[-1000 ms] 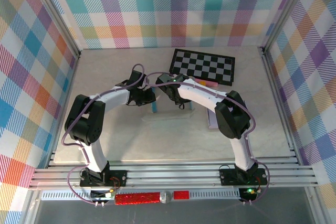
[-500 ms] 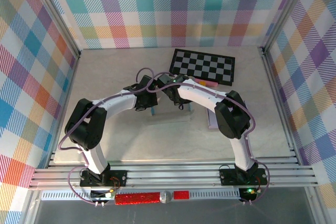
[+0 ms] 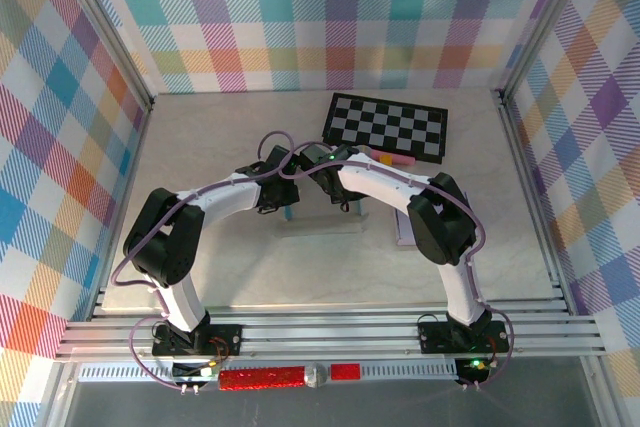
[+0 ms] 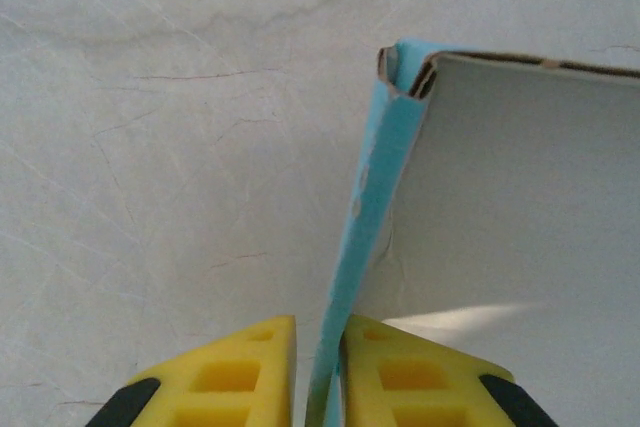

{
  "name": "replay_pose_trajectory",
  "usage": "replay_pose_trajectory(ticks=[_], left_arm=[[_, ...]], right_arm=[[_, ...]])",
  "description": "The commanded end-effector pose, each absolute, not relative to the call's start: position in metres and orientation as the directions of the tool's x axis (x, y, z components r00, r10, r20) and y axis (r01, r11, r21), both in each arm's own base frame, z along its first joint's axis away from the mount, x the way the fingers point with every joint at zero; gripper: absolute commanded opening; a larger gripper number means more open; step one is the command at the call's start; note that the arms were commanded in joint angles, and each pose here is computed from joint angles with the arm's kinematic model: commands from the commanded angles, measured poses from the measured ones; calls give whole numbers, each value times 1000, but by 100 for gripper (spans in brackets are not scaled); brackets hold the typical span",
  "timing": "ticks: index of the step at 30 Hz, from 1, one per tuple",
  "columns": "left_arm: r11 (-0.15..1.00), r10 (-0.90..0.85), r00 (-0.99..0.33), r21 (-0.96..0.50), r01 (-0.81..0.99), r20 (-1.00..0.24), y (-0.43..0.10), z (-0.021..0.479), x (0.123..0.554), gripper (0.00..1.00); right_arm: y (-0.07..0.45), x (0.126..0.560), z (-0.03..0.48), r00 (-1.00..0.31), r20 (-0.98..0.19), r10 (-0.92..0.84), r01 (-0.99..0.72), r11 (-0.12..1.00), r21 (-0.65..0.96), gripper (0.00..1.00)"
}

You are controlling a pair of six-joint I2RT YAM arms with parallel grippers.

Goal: Fold the paper box

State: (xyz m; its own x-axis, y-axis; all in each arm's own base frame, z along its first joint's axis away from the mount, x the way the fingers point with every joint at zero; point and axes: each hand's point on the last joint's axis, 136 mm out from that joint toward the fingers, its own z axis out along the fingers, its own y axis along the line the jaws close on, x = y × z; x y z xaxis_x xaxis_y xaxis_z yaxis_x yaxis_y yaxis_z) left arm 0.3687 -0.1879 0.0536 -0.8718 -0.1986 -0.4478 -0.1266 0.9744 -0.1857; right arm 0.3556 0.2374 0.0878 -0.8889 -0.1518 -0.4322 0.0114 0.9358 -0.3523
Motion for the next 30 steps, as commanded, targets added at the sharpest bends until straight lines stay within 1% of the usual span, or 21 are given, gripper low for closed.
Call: replay_pose_trajectory(ticks=[1,4,5,6,13,16,20,24,25,30], left_arm=[[985,-155,-898,-131,-110,-411,-186,39,351,13],[986,-149,-904,-124,-107,-400,-186,36,348,10],[987,-149,-904,-120,-110,-400,-185,36,347,7],[987,-151,-903,-108,-117,-401,-182,36,346,0],[984,-123,-880,59,-168,-458,-154,46,344,0],[985,-127,-873,48,-169,-471,-155,48,345,0],[992,-128,-873,-67,-110,-470,-178,47,349,0],[989,-118,-883,-134,-63,-455,-189,46,347,19],[989,-113,-885,-141,-54,-452,-190,45,346,22],[986,-109,-899,-157,-45,-425,-192,38,342,22]], right_arm=[[232,356,87,-883,-428,-191,-1,913,-407,0],[231,355,86,-885,-427,-187,3,914,-406,0],[231,355,86,-885,-426,-187,4,913,-408,0],[231,355,86,-885,-427,-184,7,914,-407,0],[230,354,85,-887,-424,-181,9,912,-410,0],[231,354,85,-887,-424,-182,5,915,-403,0],[232,354,83,-885,-424,-192,-9,918,-396,0],[232,354,85,-883,-427,-194,-11,919,-394,0],[233,354,85,-883,-428,-193,-10,919,-394,0],[232,353,85,-883,-430,-189,-7,920,-391,0]])
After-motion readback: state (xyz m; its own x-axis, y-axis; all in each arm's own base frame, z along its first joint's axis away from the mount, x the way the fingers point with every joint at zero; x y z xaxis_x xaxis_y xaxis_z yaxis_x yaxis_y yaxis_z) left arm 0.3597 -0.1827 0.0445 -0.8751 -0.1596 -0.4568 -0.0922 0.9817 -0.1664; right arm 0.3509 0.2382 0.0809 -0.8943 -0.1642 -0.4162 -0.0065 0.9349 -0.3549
